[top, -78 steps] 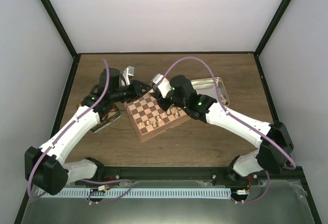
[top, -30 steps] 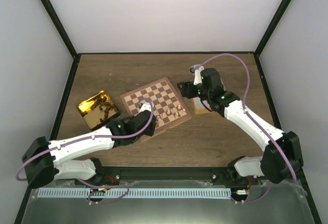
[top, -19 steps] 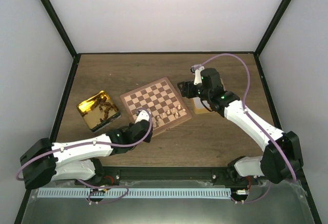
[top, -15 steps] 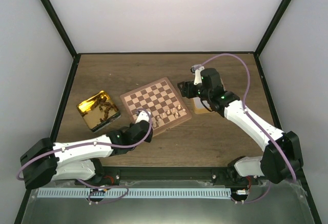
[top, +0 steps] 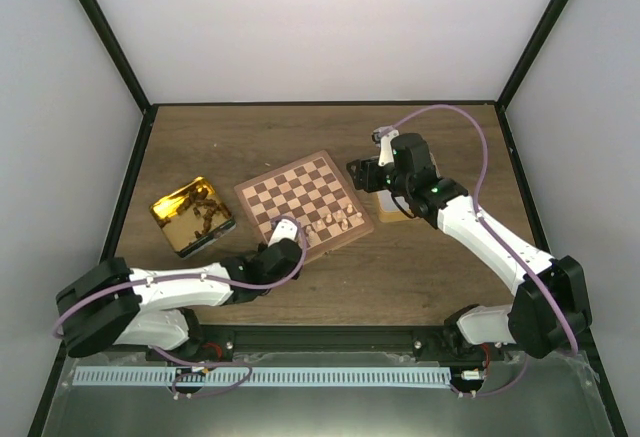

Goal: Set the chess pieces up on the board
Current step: Place the chess piece on the chessboard.

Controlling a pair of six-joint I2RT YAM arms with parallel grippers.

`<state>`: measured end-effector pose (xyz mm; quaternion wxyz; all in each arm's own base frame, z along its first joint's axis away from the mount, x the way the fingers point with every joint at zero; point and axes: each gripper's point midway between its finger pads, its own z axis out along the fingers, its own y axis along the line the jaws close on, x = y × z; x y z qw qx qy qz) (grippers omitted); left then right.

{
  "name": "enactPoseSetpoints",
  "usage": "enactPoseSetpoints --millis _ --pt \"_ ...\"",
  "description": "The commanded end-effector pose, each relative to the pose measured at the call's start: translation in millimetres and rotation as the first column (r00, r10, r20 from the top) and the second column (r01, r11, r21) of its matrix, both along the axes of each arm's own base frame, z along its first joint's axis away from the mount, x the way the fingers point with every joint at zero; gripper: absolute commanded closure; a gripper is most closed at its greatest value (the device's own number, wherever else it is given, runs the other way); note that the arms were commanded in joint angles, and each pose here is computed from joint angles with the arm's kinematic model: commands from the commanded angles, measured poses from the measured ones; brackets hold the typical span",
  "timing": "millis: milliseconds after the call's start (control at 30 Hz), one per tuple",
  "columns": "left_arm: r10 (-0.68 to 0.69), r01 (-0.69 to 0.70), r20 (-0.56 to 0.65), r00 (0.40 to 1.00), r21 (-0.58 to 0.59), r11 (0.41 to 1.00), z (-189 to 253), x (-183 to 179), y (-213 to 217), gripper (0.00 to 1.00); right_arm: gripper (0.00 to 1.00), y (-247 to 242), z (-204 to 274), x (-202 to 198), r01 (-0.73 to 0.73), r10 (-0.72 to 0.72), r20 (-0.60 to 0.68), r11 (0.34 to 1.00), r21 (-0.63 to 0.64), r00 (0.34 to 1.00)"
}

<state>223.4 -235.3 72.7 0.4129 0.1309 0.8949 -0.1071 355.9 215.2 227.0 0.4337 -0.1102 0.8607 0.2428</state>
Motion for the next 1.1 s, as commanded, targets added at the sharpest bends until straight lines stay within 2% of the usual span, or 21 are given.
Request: enactPoseSetpoints --millis 0,167,500,900,1067 --pt "0.027 -0.028 0.034 0.999 0.011 1.0 -4.7 5.8 3.2 0.91 0.29 -3.9 11.9 6.0 0.025 -0.025 0.018 1.0 0.007 1.0" --pt "0.042 -0.042 0.035 0.999 0.022 0.999 -9.3 7.8 4.5 0.87 0.29 -3.9 10.7 6.7 0.026 -0.026 0.017 1.0 0.005 1.0" --pt "0.08 -0.083 0.051 0.996 0.068 0.994 -14.1 11.9 12.3 0.86 0.29 -2.9 14.2 8.6 0.028 -0.028 0.024 1.0 0.012 0.999" --pt "0.045 -0.045 0.043 0.998 -0.005 0.999 2.6 8.1 2.9 0.79 0.28 -1.8 19.4 7.8 0.02 -0.021 0.034 1.0 0.021 0.999" --pt "0.063 -0.064 0.055 0.997 0.009 0.998 8.7 10.4 7.4 0.75 0.28 -0.7 19.1 7.3 0.016 -0.016 0.03 1.0 0.026 0.999"
